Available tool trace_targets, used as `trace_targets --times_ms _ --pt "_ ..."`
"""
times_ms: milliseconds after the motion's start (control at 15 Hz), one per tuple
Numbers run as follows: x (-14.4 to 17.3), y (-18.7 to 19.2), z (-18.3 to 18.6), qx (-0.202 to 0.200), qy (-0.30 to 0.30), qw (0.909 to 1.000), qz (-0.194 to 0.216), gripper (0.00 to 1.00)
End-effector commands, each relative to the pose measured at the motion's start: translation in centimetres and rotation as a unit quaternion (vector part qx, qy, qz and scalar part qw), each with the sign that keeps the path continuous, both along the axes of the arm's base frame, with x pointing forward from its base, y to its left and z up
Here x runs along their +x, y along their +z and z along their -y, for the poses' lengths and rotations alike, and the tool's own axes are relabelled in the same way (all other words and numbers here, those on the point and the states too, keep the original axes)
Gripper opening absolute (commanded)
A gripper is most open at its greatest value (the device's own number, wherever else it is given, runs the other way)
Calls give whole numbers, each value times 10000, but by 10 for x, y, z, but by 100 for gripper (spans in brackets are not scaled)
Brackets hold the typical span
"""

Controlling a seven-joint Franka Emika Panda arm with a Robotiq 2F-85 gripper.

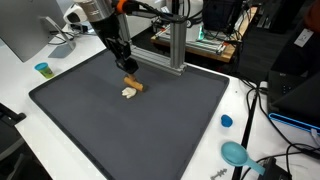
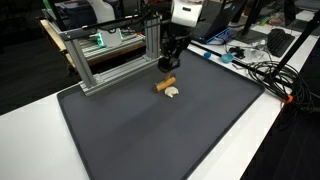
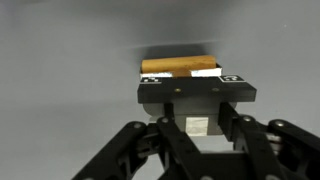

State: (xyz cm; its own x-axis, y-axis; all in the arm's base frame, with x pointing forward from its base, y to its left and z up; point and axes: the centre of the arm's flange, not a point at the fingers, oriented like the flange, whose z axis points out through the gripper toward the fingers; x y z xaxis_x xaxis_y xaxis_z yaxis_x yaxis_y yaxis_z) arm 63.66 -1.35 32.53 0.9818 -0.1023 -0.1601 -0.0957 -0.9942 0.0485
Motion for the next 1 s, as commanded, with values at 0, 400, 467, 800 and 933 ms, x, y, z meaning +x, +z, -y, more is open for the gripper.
trace_targets --times_ms 0,400,467,800,933 --pt "3 36 0 196 242 9995 -42 21" --pt "23 51 -9 289 205 9982 477 21" --pt "24 48 -9 224 212 9985 445 21" --pt "31 17 -5 64 63 9989 462 21" --pt "38 6 -3 42 -27 9982 589 21"
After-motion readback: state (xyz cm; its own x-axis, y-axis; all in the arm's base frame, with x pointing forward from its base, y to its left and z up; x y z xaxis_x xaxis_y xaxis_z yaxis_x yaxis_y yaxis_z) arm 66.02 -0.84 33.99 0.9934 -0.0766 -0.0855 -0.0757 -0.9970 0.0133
